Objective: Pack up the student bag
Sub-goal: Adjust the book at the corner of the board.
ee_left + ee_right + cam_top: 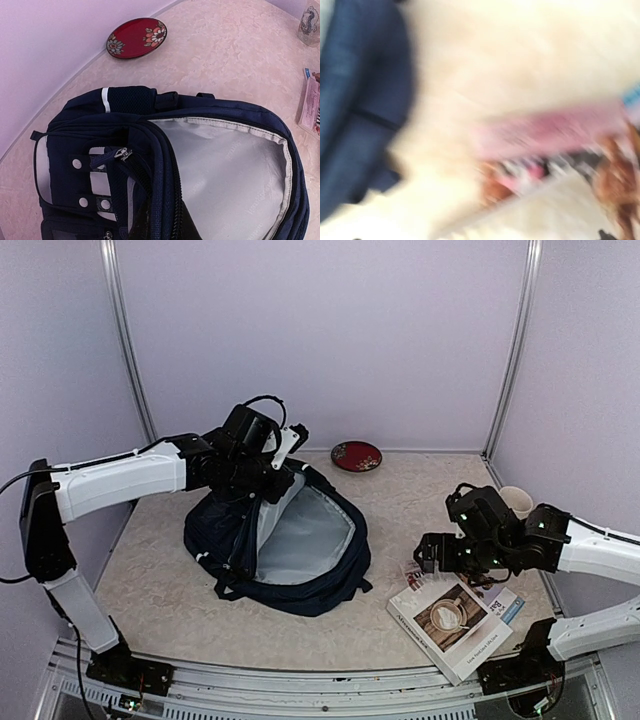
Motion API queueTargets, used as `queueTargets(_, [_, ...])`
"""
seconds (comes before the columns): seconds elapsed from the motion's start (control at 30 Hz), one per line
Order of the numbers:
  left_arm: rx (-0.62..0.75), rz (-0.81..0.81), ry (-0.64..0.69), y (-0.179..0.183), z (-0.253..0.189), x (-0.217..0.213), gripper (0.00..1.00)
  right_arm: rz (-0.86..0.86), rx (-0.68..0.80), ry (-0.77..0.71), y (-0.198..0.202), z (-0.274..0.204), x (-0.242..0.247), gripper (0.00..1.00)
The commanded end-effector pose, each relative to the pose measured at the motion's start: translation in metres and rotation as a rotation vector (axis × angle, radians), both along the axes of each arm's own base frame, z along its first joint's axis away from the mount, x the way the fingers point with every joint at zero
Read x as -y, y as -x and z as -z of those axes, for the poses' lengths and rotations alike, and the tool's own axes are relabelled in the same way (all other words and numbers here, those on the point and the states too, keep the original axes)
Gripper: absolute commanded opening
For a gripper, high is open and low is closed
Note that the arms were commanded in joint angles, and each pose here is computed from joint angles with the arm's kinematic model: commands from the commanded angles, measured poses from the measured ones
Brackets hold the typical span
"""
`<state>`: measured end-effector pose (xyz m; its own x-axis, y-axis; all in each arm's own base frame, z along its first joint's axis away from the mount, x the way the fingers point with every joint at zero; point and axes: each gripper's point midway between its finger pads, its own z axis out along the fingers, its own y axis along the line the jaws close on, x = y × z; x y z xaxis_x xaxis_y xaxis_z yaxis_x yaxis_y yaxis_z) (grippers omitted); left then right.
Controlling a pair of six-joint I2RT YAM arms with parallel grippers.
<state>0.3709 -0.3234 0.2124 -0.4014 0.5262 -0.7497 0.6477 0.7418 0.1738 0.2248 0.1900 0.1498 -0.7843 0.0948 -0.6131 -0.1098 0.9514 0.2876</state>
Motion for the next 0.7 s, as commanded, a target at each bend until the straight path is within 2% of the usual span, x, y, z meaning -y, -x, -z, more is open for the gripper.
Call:
queueTargets(0.0, [0.013, -0.078, 0.001, 0.01, 0.004, -0.029, 0.0, 0.164, -0.085, 0.053, 0.013, 0.021, 0.037, 1.0])
queueTargets(0.27, [0.067, -0.056, 0.08, 0.022, -0.017, -0.036, 0.0, 0.192, -0.208, 0.015, 0.018, 0.061, 0.044, 1.0])
queueTargets(0.47, [0.05, -0.052, 0.07, 0.023, -0.013, -0.036, 0.0, 0.043, -0.233, 0.023, 0.018, 0.078, 0.023, 1.0])
queueTargets(0.67, [0.054, -0.047, 0.078, 0.025, -0.016, -0.036, 0.0, -0.092, -0.297, 0.039, 0.01, 0.098, -0.009, 0.86])
